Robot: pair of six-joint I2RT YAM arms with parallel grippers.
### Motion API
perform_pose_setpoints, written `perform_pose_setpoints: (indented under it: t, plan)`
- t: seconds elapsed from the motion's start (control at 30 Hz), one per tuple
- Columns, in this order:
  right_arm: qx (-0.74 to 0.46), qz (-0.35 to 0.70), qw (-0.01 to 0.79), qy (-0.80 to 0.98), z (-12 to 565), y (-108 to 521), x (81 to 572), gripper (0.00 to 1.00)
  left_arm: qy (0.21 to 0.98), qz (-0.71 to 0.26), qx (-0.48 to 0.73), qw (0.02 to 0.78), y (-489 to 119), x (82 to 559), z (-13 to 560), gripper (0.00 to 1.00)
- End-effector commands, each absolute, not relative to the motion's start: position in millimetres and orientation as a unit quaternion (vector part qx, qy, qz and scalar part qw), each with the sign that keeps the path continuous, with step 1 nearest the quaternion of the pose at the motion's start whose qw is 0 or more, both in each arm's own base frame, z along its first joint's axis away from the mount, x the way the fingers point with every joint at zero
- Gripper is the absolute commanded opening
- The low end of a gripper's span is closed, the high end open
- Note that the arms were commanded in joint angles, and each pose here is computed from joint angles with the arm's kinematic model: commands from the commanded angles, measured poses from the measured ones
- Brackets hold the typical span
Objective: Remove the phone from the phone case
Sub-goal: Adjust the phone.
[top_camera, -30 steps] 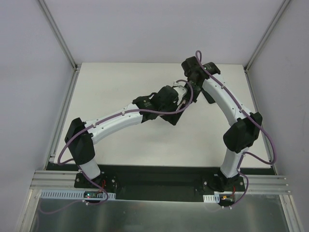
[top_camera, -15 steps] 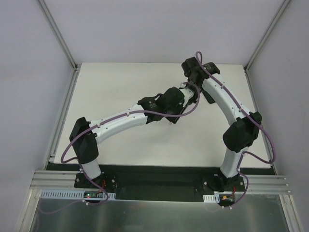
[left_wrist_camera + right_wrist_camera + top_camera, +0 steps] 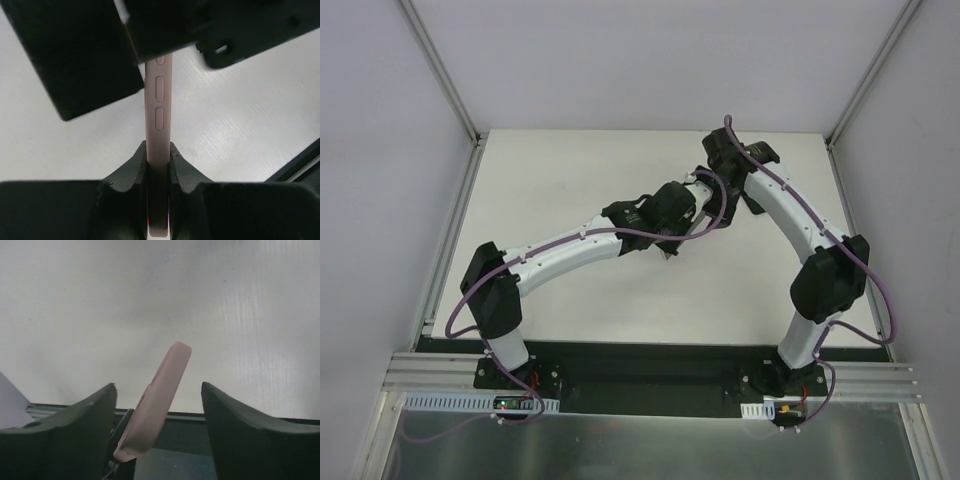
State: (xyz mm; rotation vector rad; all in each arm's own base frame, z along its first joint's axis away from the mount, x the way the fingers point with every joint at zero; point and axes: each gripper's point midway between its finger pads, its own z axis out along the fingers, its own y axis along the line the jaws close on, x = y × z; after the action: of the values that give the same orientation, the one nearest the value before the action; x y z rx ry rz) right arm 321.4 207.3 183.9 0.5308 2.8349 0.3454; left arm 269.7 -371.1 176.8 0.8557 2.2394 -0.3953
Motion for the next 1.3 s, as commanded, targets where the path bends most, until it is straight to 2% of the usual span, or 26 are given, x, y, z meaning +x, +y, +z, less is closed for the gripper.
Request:
perform_pose_setpoints:
  t: [0.0,0.1,0.3,0.33,0.5,0.63,0.7,0.73,0.77,0.9,1.07,1.13,1.23,1.27]
  plan:
    - [0.081,0.262,0.206,0.94,225.7,224.2,333.7,0.81,0.853,-0.218,0.298,0.368,-361.4,264.8,218.3,0.0]
    - [0.06,0.286,0.269,0.918,256.3,213.8,339.2,0.9,0.858,-0.253,0.27,0.356,-346.5,269.1,223.2,0.0]
    - [0.039,0.304,0.365,0.879,301.1,172.5,329.6,0.9,0.851,-0.352,0.193,0.339,-312.7,282.2,246.3,0.0]
    - [0.047,0.305,0.362,0.88,286.9,162.4,326.8,0.9,0.844,-0.377,0.19,0.332,-311.9,279.9,252.3,0.0]
    - [-0.003,0.358,0.447,0.82,302.1,160.9,303.4,0.87,0.808,-0.468,0.152,0.325,-300.8,280.0,283.9,0.0]
    - [0.011,0.4,0.445,0.801,289.6,173.4,293.1,0.87,0.757,-0.554,0.13,0.323,-292.3,288.3,306.8,0.0]
    - [0.033,0.403,0.437,0.803,279.3,179.1,295.7,0.87,0.748,-0.594,0.108,0.276,-292.8,284.3,299.4,0.0]
    - [0.025,0.409,0.428,0.805,276.9,189.8,291.9,0.86,0.725,-0.613,0.115,0.293,-293.9,289.4,309.3,0.0]
    - [0.028,0.412,0.424,0.806,275.9,194.5,292.1,0.86,0.723,-0.629,0.094,0.272,-292.2,290.2,309.3,0.0]
    - [0.025,0.421,0.412,0.808,273.3,215.5,289.0,0.83,0.721,-0.641,0.076,0.251,-293.2,294.0,296.0,0.0]
    - [0.029,0.448,0.391,0.803,269.1,237.1,282.7,0.64,0.724,-0.635,0.059,0.264,-292.3,299.9,295.9,0.0]
    - [0.037,0.464,0.376,0.801,267.2,244.9,284.6,0.61,0.725,-0.633,0.054,0.267,-291.5,300.7,294.4,0.0]
    - [0.026,0.487,0.386,0.783,280.6,255.1,296.5,0.65,0.727,-0.629,0.05,0.27,-289.7,299.6,291.0,0.0]
    - [0.02,0.496,0.4,0.77,295.3,257.8,303.3,0.78,0.729,-0.629,0.05,0.267,-289.4,297.7,287.2,0.0]
